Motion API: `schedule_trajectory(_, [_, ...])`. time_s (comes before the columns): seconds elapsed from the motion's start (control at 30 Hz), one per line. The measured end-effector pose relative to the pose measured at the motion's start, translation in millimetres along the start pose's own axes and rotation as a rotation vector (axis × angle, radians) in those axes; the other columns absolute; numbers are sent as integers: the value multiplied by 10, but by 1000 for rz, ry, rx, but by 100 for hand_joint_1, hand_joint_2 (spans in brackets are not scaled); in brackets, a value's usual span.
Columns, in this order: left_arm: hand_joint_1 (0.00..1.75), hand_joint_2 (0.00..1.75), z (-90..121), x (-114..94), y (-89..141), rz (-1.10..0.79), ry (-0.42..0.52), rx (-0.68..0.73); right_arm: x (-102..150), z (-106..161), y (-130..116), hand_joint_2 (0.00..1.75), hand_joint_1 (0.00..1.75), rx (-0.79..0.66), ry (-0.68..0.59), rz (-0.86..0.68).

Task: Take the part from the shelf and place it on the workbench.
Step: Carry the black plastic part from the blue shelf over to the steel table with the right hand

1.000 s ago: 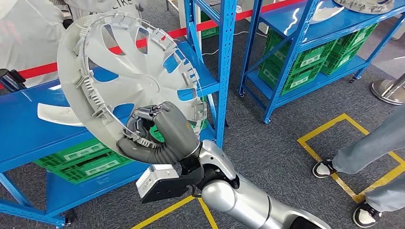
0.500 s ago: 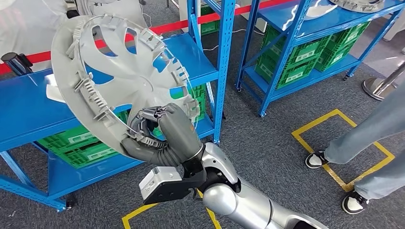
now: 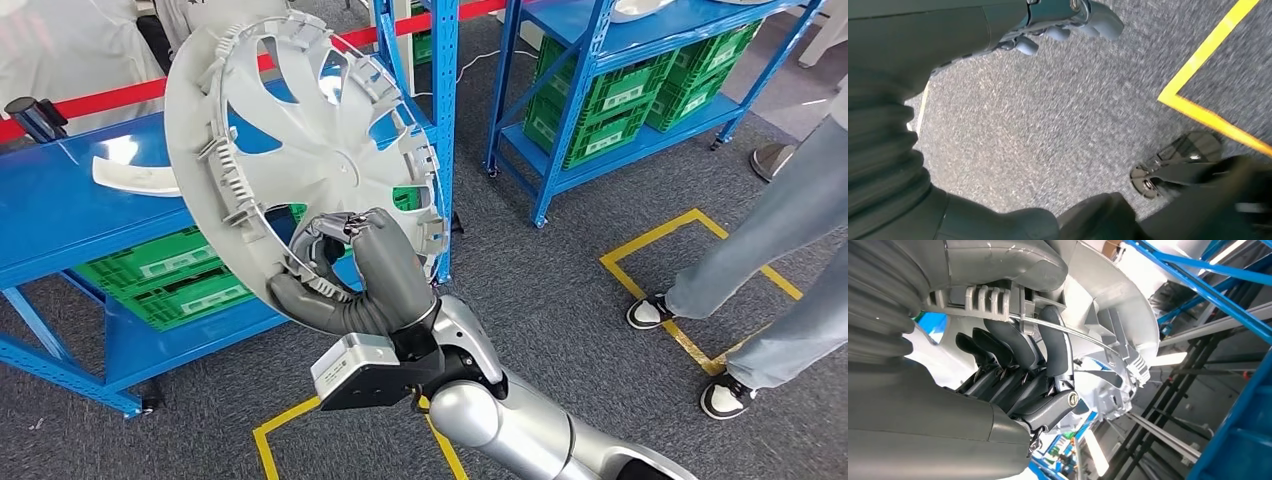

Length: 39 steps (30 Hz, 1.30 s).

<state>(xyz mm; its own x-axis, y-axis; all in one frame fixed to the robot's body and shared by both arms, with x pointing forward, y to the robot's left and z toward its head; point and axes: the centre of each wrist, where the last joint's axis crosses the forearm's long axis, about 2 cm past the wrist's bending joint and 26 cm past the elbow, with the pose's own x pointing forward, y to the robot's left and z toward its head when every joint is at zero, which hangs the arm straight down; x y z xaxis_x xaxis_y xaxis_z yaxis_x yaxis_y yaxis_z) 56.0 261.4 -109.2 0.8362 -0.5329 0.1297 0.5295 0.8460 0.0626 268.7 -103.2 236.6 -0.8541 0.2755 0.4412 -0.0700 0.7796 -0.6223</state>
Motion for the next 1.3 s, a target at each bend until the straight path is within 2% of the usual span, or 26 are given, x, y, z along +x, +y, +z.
schedule_trajectory(0.4, [0,175,-3,-113,73,-11,-22,-2,-162,349,-15,175,175,-11,23,16])
schedule_trajectory(0.9, [0,175,-5,-181,183,-13,-2,8,-163,240,-49,175,175,-9,20,30])
schedule_trajectory(1.3, [0,175,-5,-113,226,1,-8,18,-167,224,-30,175,175,-3,9,27])
